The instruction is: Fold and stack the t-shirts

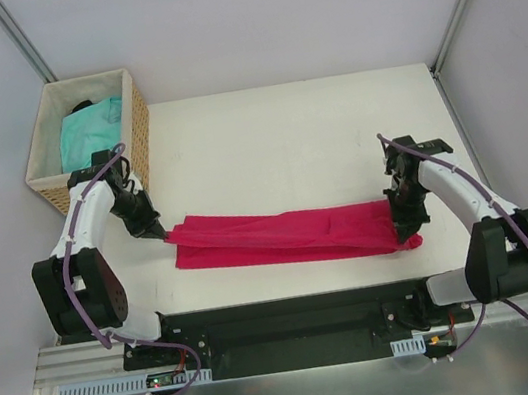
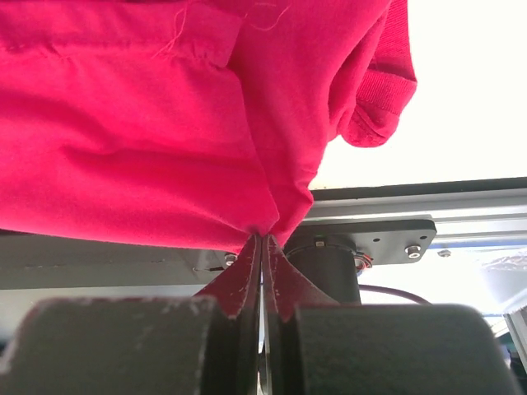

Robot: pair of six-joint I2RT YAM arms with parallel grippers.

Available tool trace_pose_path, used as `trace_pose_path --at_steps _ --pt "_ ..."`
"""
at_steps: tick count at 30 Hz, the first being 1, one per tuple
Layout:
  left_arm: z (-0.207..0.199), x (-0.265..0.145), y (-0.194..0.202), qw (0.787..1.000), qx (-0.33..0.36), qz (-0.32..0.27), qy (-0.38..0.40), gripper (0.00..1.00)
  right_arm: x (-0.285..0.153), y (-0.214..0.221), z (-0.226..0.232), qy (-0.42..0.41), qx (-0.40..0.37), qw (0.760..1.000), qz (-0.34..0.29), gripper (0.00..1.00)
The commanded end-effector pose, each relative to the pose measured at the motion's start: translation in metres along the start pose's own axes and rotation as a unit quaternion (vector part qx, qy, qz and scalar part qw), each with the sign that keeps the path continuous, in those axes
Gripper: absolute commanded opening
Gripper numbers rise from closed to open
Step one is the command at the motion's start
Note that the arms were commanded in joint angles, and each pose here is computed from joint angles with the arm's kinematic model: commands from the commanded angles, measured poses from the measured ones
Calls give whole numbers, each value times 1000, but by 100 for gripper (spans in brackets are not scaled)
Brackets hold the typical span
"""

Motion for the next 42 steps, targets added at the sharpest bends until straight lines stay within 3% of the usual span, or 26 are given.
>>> trace_pose_path --at_steps 1,13,17,36,37,40,42 --pt "3 -10 5 1000 7 -1 -4 0 -6 -5 -1 23 6 1000 3 1" --pt "6 -10 12 1000 9 15 -9 0 -4 -18 2 19 -2 1000 20 1" --pt "7 -16 12 1000 12 8 -20 17 -7 -23 1 37 -1 999 14 1" --pt "-3 -31 1 1000 3 -23 -20 18 -9 -17 6 22 17 999 26 1" --pt "-3 -33 -1 999 3 -28 -20 18 -10 -17 7 22 15 999 27 5" --pt "-9 -44 -7 998 8 -54 -10 22 -17 -14 4 48 34 998 22 30" --pt "-15 -55 -13 997 10 -78 -4 24 -26 -9 1 62 40 997 9 39"
Point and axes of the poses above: each gripper's point midway between its finger pads, its own x axis out along the fingers, its own z axis along the line the jaws close on, y = z × x, the point moved 9 cm from there along -x, back along the fingers, and after that the axes turned 1 degree about -x, right-handed, at the moved point
